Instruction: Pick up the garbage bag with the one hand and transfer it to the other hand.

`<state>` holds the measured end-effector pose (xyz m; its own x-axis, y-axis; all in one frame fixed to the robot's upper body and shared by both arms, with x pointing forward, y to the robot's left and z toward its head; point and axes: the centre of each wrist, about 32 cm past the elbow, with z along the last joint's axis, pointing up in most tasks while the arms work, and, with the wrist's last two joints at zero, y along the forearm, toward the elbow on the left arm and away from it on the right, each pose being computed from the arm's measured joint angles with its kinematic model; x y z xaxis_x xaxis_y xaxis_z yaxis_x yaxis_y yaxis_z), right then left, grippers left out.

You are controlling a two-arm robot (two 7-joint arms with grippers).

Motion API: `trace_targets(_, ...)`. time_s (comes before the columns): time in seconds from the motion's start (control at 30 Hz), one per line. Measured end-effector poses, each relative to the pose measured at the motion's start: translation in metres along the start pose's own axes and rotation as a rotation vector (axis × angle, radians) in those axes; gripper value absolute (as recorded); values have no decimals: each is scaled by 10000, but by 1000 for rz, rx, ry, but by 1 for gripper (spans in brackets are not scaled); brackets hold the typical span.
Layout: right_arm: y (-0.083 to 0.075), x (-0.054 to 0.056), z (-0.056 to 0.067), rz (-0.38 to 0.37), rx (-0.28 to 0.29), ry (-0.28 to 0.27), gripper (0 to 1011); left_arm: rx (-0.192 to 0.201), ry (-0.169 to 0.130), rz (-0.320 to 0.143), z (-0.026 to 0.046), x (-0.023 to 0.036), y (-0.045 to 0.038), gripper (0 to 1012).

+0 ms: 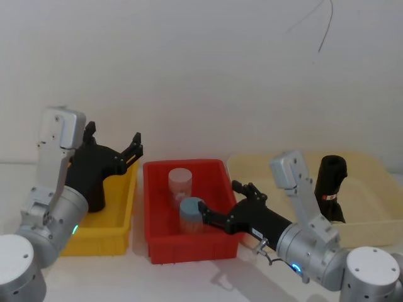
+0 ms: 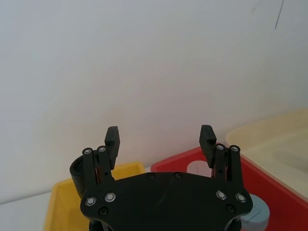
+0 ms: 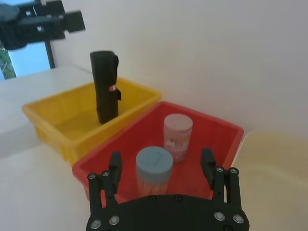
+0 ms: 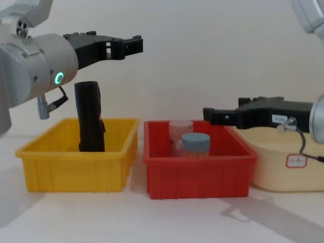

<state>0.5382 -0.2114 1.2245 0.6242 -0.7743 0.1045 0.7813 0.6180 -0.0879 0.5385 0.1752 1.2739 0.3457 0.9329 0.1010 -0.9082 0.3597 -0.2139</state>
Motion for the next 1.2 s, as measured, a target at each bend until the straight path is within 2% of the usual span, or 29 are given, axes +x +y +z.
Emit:
trace_targets(0.5,39,85,-159,56,-39,9,1000,5,-6,16,6,15,21,1000)
trace_targets(0.87,126,108,-200,98,-59,9,1000,6,-8,20,9,19,26,1000)
trace_targets(1.2,252,174,-205,111,-76,10,1000,7,-9,22,8,22,29,1001)
